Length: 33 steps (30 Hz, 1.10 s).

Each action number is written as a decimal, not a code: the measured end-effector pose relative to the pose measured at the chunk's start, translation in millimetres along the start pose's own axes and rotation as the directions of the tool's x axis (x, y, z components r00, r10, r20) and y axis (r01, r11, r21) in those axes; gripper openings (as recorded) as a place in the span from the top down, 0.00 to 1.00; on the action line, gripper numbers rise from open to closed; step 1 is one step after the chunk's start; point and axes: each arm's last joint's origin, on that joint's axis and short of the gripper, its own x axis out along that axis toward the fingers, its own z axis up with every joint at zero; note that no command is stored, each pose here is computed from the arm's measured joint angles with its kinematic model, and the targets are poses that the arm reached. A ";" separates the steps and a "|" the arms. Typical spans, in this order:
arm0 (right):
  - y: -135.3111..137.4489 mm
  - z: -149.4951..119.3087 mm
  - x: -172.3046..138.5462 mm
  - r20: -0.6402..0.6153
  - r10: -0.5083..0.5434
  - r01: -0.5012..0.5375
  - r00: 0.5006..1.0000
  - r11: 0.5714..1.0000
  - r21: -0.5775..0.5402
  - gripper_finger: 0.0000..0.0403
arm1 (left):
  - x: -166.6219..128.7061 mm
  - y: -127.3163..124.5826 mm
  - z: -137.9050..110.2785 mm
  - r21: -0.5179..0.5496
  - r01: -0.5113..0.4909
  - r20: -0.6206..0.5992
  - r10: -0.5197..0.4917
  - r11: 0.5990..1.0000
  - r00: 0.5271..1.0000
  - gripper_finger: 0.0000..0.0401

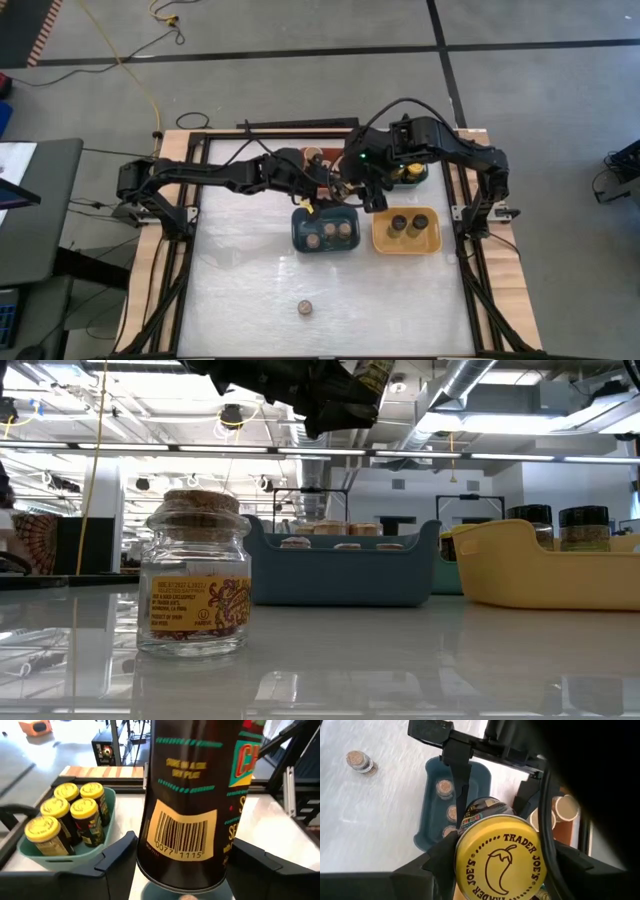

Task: Sort spices by type
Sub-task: Put the yellow spice bottle into the green bin

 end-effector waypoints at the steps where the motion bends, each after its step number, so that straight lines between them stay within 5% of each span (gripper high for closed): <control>1: 0.1 -0.3 0.0 -0.003 0.001 -0.001 1.000 1.000 0.000 0.38 | 0.3 -1.8 0.1 0.018 0.000 0.000 0.000 1.000 1.000 0.35; 8: 0.9 -3.4 0.1 -0.035 0.011 -0.010 0.999 0.999 0.035 0.38 | 0.7 -4.3 0.4 0.008 -0.054 -0.003 0.054 0.999 0.999 0.19; 18: -9.5 -15.1 -8.2 -0.079 0.001 0.012 0.997 0.985 0.170 0.38 | -39.2 14.5 16.8 0.011 -0.155 -0.021 0.155 0.988 0.988 0.18; 27: -9.8 -21.3 -26.2 -0.039 -0.015 0.025 0.999 0.968 0.249 0.38 | -87.7 34.2 -18.4 -0.061 -0.252 -0.139 0.242 0.966 0.960 0.17; 33: -15.1 -35.7 -36.9 -0.054 -0.061 0.077 0.997 0.928 0.365 0.38 | -117.1 28.3 -35.5 -0.102 -0.274 -0.045 0.271 0.956 0.962 0.17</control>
